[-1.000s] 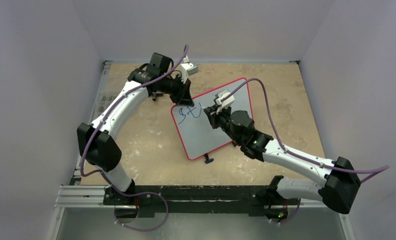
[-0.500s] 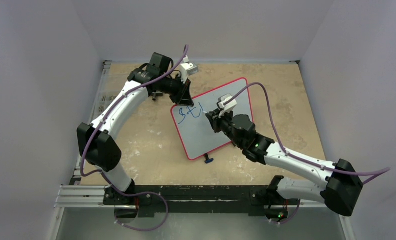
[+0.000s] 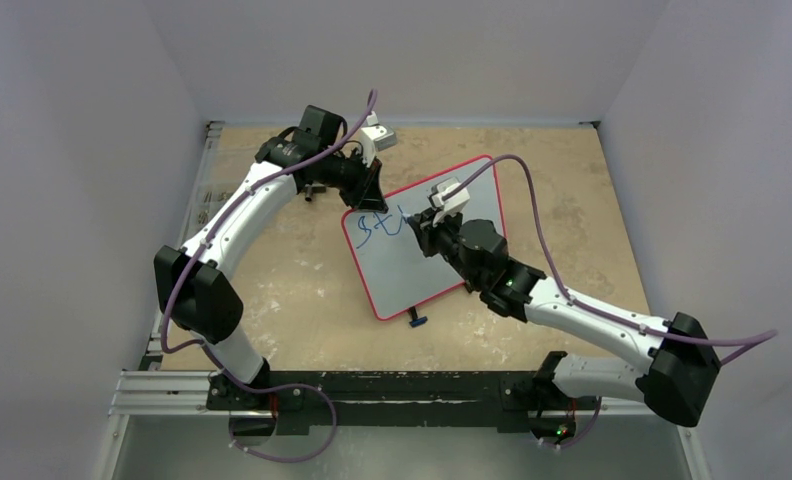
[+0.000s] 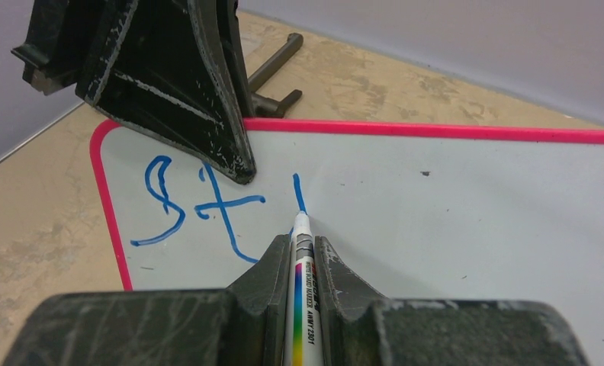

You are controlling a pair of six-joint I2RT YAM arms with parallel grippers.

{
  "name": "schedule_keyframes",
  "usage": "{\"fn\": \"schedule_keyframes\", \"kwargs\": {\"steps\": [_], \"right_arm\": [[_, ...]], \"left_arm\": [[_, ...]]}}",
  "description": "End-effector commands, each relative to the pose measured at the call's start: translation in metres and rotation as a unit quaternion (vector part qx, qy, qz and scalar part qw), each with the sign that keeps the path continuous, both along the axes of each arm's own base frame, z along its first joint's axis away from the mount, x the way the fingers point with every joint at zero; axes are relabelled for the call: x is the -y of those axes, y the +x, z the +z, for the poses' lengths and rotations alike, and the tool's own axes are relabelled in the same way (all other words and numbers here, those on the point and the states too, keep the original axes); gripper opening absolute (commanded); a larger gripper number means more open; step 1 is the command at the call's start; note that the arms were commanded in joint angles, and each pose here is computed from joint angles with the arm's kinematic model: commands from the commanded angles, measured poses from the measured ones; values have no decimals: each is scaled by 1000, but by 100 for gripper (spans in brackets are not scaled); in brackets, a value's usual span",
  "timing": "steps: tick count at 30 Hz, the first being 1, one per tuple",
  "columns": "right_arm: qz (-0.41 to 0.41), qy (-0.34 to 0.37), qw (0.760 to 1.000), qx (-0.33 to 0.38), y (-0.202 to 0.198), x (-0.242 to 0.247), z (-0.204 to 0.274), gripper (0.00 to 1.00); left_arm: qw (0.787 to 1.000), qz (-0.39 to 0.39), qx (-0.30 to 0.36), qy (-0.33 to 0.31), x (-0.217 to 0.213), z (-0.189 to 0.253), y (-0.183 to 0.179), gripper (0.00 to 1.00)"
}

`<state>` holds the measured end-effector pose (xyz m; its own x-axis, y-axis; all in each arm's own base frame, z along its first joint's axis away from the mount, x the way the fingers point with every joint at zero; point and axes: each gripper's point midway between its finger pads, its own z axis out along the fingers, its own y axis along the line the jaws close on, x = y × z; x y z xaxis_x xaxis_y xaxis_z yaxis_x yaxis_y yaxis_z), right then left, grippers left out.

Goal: Write a sentence on the whiteboard

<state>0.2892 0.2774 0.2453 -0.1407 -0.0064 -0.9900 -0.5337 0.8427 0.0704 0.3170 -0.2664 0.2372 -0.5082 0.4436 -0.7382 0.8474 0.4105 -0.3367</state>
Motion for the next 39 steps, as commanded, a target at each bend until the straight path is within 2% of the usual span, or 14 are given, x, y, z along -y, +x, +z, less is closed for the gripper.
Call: {"fn": "schedule_keyframes", "kwargs": {"steps": [1, 14, 26, 39], "right_arm": [[-32, 2, 999, 23, 14, 4, 23, 0], [-67, -4, 997, 35, 26, 14, 36, 0], [-71, 26, 996, 46, 8, 35, 55, 0], [-87, 12, 995, 40, 19, 38, 40, 0]], "left_arm": [[997, -34, 13, 64, -9, -25, -12, 0], [997, -35, 13, 63, -9, -25, -13, 0], [997, -34, 13, 63, -9, -25, -12, 0], [997, -34, 14, 63, -9, -25, -12, 0]]}}
